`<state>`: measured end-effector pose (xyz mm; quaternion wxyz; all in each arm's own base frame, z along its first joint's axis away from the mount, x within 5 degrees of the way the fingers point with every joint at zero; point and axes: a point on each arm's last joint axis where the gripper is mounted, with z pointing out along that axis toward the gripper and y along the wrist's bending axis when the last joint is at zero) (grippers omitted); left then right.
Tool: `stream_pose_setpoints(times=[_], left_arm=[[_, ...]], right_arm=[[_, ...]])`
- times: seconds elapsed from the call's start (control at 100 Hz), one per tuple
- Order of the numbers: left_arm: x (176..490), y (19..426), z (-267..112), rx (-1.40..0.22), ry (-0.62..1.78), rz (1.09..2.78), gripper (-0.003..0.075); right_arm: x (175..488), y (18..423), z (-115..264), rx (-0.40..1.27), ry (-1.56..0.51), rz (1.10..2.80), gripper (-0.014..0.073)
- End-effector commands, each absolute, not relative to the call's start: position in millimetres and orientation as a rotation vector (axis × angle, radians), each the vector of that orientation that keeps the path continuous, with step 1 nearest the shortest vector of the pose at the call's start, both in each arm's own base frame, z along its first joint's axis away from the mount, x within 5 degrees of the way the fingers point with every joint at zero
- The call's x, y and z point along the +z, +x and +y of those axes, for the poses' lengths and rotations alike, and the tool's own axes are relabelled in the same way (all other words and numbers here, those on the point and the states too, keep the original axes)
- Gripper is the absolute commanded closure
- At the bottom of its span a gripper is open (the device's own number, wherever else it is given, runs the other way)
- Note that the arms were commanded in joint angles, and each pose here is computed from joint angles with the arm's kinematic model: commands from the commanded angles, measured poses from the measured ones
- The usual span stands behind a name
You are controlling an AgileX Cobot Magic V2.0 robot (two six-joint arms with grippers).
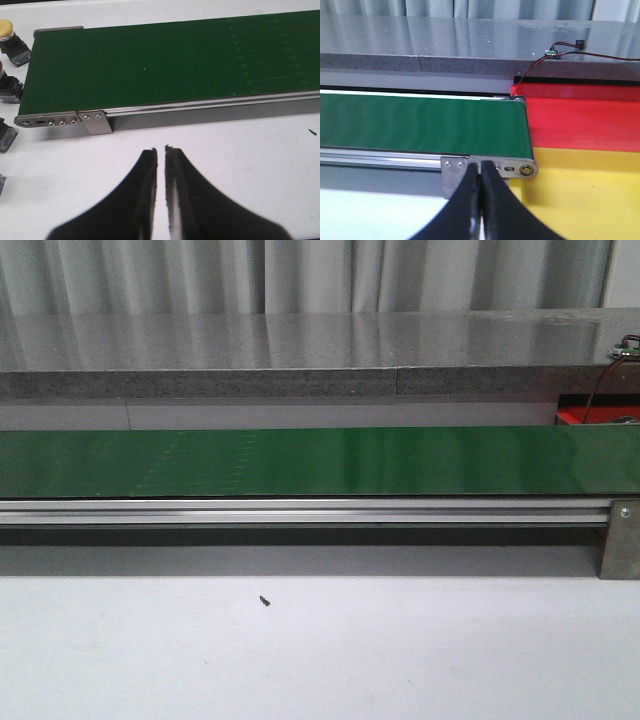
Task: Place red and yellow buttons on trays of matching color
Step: 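Lower the left gripper onto a yellow-capped button and close on it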
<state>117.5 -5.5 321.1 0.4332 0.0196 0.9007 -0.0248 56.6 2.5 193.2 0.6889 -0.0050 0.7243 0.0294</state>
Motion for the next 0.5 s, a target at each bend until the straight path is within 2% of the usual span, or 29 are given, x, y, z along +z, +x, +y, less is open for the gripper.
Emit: stream_pose_setpoints(times=[0.0,0.11,0.18,0.49], left_arm=[[336.8,121.8,-5.6,-0.076,0.025,2.152,0.0475],[337.0,121.9,-5.6,-0.075,0.025,2.149,0.0231],[338.4,122.8,-5.6,-0.077,0.022,2.131,0.015],[339.0,122.0,-2.1,-0.078,-0.072,2.142,0.0192]], right_arm=[[207.7,54.7,3.1,0.065,-0.029,1.506,0.0662],[207.7,54.7,3.1,0.065,-0.029,1.506,0.0662],[207.7,54.7,3.1,0.065,-0.029,1.506,0.0662],[207.7,54.7,3.1,0.065,-0.029,1.506,0.0662]])
